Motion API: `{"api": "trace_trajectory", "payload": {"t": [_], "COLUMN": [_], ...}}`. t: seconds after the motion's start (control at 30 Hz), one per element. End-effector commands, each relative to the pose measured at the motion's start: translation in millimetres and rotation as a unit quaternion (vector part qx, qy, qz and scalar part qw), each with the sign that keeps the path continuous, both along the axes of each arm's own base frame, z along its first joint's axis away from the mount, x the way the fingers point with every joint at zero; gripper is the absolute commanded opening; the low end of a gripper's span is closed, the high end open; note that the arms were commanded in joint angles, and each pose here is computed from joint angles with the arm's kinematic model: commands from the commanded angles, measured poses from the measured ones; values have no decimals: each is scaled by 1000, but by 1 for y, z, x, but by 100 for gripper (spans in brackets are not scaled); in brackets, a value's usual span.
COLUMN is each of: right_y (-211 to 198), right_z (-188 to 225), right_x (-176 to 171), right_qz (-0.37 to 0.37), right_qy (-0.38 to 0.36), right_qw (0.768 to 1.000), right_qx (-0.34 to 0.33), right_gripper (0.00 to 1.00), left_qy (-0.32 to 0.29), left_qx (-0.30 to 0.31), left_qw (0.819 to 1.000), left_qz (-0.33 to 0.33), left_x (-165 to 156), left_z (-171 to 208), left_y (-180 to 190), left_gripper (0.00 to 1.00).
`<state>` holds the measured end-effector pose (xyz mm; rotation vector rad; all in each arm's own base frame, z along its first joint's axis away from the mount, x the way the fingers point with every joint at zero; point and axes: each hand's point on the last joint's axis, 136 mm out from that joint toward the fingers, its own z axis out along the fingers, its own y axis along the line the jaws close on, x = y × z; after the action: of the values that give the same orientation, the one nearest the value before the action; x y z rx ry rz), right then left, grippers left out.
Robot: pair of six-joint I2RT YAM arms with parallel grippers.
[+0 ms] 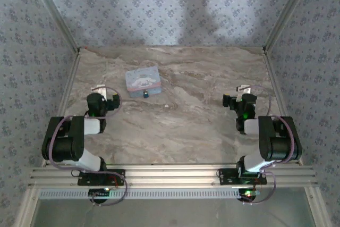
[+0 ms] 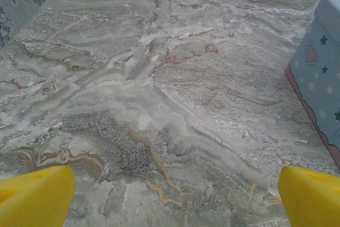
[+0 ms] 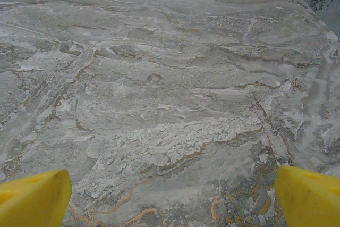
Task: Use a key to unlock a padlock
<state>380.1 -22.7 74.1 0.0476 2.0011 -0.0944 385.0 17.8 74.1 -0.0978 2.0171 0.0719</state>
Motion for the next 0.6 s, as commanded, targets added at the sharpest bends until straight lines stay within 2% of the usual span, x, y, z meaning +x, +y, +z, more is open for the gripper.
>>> {"api": "trace_trajectory", "payload": {"t": [0.0, 0.57], "right_y": [-1, -1], "right_z": [11, 11], "right_x": [10, 11], "right_qz": [-8, -7], "right_qy": [-19, -19], "right_qw": [1000, 1000], "right_qx": [0, 3], "right_gripper": [100, 100], "left_qy": [-28, -28], "left_qx": [0, -2], "left_qw": [1000, 1000], "left_qz": [-8, -8], "left_x": [12, 12], "left_z": [15, 15], "left_y": [-1, 0], "left_gripper": [98, 98]}}
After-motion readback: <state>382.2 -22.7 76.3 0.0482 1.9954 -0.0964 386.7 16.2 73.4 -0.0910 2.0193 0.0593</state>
